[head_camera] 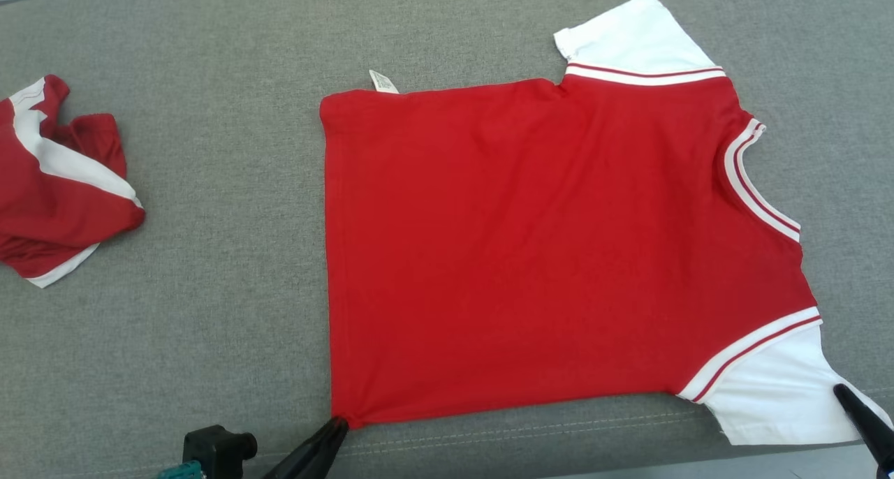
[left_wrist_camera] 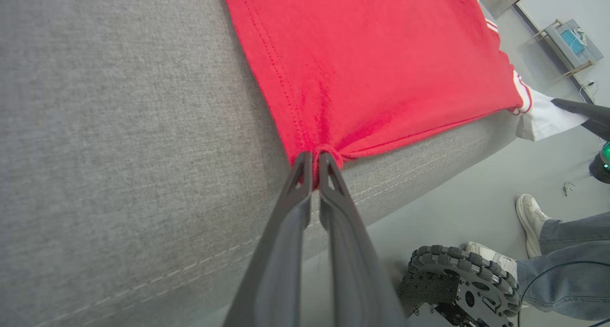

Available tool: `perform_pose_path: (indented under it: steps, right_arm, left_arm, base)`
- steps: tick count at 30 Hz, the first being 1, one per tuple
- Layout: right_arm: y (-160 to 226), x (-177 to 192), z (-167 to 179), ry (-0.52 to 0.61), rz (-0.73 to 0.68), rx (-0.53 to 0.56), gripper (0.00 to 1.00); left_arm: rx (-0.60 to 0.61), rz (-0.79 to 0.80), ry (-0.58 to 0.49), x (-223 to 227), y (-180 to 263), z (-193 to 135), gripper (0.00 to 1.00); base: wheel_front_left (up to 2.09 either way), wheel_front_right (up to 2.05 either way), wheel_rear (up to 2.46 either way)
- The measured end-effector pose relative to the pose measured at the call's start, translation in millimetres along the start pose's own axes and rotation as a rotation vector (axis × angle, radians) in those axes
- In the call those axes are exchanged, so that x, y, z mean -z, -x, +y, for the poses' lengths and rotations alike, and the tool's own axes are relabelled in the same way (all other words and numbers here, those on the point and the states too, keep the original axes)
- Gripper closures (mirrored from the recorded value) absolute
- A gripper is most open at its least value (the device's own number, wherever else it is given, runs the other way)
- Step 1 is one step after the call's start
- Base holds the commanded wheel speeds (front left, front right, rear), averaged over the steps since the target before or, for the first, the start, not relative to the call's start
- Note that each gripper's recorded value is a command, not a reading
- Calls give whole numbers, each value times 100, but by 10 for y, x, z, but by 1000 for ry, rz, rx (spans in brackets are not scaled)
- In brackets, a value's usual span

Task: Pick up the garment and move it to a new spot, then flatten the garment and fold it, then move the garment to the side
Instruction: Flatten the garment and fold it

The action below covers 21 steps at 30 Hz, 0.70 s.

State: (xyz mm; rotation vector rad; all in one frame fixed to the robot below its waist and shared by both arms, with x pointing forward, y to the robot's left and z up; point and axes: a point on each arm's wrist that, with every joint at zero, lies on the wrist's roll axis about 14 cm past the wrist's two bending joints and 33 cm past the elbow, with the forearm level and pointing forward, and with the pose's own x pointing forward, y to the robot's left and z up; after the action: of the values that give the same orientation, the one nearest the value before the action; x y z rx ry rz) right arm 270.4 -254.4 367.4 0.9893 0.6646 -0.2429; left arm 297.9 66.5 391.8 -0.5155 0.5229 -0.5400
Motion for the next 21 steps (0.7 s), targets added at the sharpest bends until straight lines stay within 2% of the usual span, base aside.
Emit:
perform_pose_path:
  steps: [1,3,7,13,18,21]
  right_arm:
    - [12,12,2,7,3,-2,52]
    - [33,30,9,15,5,-7,0]
    - [80,7,-59,64,-13,13,0]
    - [135,53,-147,156,6,38,0]
    - [253,-303,-199,384,-127,65,0]
    - [303,-470,-96,575,-201,48,0]
  left_arm:
    - [-4,10,9,49,20,-5,2]
    - [-7,36,31,137,37,-26,0]
    - [-25,76,51,275,70,-21,0]
    - [-58,89,23,311,133,69,0]
    - [-130,1,-28,59,178,242,0]
    - [-174,-59,-62,-108,224,321,0]
  base:
    - [0,0,0]
    - [0,0,0]
    - [0,0,0]
    - [0,0,0]
    - [0,0,0]
    - [0,0,0]
